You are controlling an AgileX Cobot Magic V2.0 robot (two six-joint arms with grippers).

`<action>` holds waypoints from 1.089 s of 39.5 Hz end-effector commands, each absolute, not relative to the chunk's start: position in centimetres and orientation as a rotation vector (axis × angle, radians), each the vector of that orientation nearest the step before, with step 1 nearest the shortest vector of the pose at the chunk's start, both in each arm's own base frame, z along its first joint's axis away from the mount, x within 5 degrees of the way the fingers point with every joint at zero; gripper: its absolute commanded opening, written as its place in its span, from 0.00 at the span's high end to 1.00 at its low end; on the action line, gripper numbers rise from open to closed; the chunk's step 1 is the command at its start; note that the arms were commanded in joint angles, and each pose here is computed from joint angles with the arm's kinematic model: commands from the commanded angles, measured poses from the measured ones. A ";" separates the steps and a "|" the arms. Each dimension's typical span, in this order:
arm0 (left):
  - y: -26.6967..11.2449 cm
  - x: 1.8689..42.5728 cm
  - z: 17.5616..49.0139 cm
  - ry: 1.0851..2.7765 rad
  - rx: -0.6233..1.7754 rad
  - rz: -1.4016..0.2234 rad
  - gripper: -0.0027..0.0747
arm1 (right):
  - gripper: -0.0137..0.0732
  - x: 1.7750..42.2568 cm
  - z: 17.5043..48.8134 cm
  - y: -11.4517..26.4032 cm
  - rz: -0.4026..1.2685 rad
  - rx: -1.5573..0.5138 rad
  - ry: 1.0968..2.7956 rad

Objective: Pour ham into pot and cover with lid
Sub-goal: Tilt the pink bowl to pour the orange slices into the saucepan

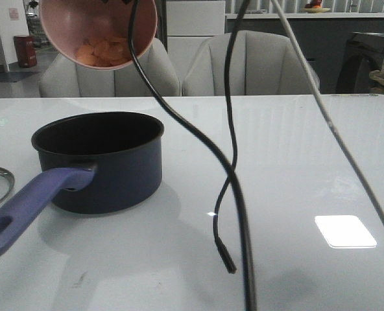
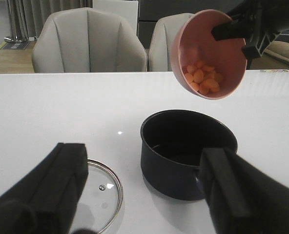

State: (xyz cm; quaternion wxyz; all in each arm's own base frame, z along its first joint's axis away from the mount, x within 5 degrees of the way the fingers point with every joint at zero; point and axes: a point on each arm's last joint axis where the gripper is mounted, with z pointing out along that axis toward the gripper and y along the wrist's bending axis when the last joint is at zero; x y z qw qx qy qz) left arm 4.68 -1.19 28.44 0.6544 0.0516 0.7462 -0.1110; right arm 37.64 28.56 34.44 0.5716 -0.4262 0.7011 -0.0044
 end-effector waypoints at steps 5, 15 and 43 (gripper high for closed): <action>-1.2 4.7 30.0 1.598 0.111 -0.272 0.29 | 0.68 37.3 38.2 28.8 -0.007 -0.973 1.395; -1.2 4.7 30.0 1.598 0.111 -0.272 0.29 | 0.68 37.8 37.5 29.9 -0.047 -1.044 1.252; -1.2 4.7 30.0 1.598 0.111 -0.272 0.29 | 0.68 37.6 37.8 30.3 -0.026 -1.049 1.171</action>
